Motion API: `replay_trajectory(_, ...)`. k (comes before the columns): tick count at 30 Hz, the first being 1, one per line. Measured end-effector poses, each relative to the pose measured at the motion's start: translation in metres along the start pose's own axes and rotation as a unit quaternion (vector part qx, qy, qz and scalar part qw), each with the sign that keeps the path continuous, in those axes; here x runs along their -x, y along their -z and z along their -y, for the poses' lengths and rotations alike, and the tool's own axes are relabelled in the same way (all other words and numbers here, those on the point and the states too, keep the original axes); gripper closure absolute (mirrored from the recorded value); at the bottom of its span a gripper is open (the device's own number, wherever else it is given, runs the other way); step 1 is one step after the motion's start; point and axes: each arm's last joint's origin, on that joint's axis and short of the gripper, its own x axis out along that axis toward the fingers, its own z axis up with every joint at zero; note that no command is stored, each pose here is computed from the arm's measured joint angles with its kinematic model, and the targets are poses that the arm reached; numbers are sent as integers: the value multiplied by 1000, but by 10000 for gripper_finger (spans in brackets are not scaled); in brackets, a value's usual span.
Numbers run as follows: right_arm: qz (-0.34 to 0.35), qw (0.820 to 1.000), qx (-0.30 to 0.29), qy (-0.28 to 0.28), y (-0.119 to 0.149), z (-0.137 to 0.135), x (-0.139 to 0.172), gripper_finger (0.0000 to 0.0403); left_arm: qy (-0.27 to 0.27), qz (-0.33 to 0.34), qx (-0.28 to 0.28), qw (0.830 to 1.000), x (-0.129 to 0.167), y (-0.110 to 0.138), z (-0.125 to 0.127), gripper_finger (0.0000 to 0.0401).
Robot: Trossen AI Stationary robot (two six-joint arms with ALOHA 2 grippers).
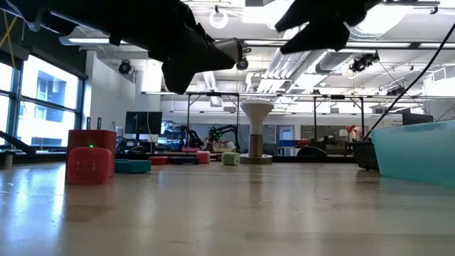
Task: Pick & Place Office items
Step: Put the white charger adapter into the green bin
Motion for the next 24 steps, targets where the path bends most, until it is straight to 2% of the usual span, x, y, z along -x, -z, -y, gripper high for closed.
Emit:
replay_trajectory(5, 24, 999, 2, 36, -3, 4, -6, 49, 6, 4, 0, 1000, 0, 0, 0, 274)
replay_trajectory(9, 20, 999, -37, 13, -6, 6, -9, 29, 32, 24, -15, 999, 0, -1, 2, 274)
replay_trajectory(15, 1, 996, -72, -45, -8, 5, -11, 28, 41, 35, -29, 998, 0, -3, 2, 274)
replay_trajectory(20, 9, 996, -75, -51, -10, 4, -11, 29, 55, 49, -24, 997, 0, -4, 2, 274)
replay_trajectory(24, 8, 996, -75, -52, -10, 4, -11, 30, 62, 72, 4, 995, -4, -7, -1, 274)
